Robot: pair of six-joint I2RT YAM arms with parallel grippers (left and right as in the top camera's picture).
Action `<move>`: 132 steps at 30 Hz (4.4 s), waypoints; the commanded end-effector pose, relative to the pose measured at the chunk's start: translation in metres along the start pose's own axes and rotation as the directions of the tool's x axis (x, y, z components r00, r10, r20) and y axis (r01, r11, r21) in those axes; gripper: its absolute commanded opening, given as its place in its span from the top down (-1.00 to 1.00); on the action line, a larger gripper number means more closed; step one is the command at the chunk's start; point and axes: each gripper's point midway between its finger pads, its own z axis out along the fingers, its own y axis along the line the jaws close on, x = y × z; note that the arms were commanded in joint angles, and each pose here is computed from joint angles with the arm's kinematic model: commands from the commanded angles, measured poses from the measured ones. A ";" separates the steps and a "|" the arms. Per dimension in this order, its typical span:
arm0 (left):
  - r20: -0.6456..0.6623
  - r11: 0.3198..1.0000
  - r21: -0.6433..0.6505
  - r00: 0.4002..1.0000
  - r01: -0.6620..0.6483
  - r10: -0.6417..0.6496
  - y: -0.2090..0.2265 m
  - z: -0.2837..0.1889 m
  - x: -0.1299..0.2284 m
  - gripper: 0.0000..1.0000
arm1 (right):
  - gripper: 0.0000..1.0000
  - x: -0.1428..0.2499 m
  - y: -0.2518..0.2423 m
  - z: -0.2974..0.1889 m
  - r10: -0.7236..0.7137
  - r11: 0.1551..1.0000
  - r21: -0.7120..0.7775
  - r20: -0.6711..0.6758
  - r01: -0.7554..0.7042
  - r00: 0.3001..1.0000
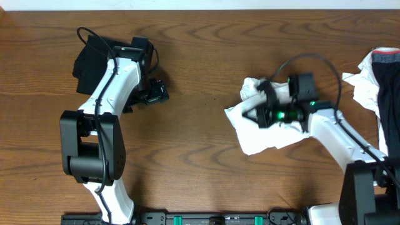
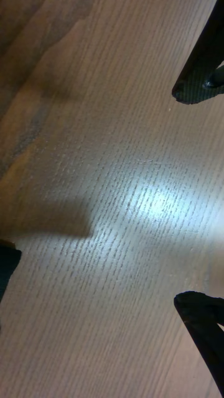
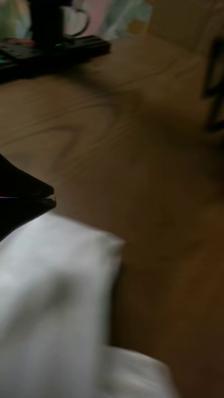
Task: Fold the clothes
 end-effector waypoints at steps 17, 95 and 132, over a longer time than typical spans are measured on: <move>-0.021 1.000 -0.013 1.000 -0.001 0.001 0.002 0.006 0.003 -0.96 | 0.97 0.040 -0.081 0.052 0.108 0.987 0.132 -0.117 -0.092 0.987; -0.139 0.814 0.470 0.883 -0.340 0.448 -0.226 0.011 0.191 -0.89 | -0.32 0.045 -0.206 -0.202 0.548 0.537 0.560 0.337 -0.631 0.765; 0.221 0.758 0.121 0.762 -0.640 0.608 -0.205 0.050 0.118 0.88 | 0.16 0.021 -0.166 -0.143 0.523 0.689 0.474 0.198 -0.548 0.829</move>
